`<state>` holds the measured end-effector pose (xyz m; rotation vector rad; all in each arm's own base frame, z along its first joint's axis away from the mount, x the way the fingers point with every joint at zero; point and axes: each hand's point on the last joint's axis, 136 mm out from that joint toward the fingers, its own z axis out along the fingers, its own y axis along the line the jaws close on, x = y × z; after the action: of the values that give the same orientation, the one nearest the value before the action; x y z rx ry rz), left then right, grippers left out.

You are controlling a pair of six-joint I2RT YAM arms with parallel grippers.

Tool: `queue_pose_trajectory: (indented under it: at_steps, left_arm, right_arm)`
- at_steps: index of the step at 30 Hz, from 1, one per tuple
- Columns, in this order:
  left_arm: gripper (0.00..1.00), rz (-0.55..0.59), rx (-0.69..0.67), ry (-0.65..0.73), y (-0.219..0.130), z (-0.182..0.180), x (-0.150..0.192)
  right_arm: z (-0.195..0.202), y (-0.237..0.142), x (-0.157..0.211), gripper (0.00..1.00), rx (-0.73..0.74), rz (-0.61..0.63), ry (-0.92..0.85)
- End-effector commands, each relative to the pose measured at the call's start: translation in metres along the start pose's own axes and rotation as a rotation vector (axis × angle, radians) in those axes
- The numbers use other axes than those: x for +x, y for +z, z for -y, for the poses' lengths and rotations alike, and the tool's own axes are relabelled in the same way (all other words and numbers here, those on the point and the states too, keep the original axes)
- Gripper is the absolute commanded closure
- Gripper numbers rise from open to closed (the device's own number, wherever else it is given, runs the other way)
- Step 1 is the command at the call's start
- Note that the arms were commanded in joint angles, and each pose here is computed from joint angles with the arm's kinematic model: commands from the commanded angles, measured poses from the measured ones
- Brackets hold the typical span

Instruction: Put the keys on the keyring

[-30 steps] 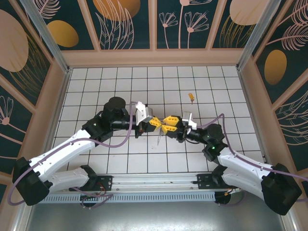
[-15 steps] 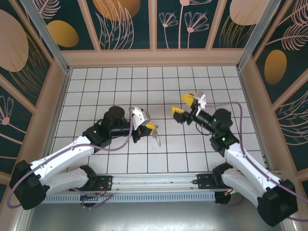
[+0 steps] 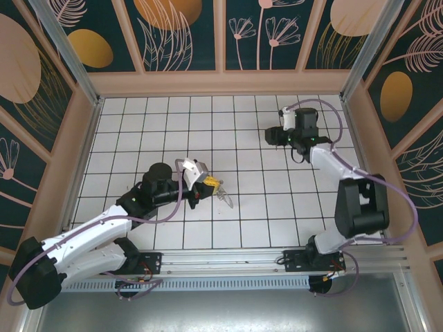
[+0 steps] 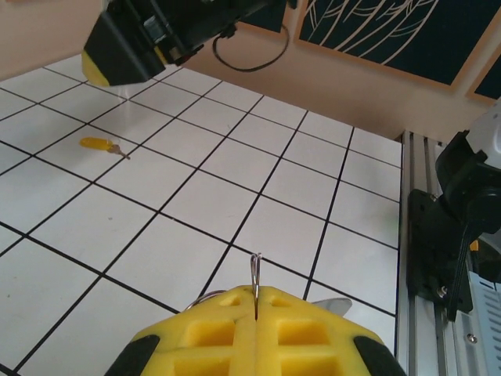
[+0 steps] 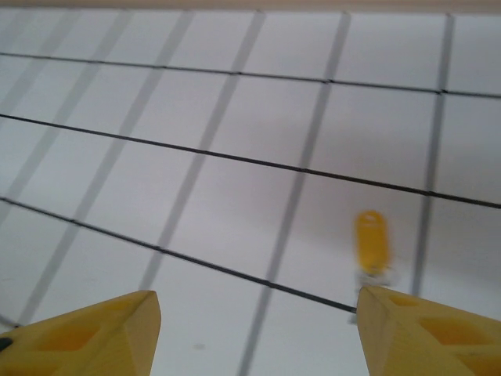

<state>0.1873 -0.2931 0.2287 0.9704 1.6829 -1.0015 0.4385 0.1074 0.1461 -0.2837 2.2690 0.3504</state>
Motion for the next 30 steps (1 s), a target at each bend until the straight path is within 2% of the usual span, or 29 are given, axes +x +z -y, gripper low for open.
queue_pose_trajectory:
  at_steps: [1,15,26,30]
  left_arm:
    - [1.0,0.1,0.032,0.021,-0.004,0.008,-0.024]
    - [1.0,0.135,0.093,0.046,-0.009,0.021,-0.028]
    - [1.0,0.142,0.125,0.058,-0.009,0.026,-0.028]
    - [1.0,0.131,0.124,0.052,-0.007,0.025,-0.026]
  right_arm:
    - [0.043,0.008,0.009,0.35,0.078,-0.099,0.015]
    - [0.063,0.072,0.037,0.42,-0.018,-0.283,0.071]
    - [0.06,0.085,0.054,0.51,-0.071,-0.327,0.064]
    - [0.057,0.089,0.059,0.6,-0.096,-0.334,0.07]
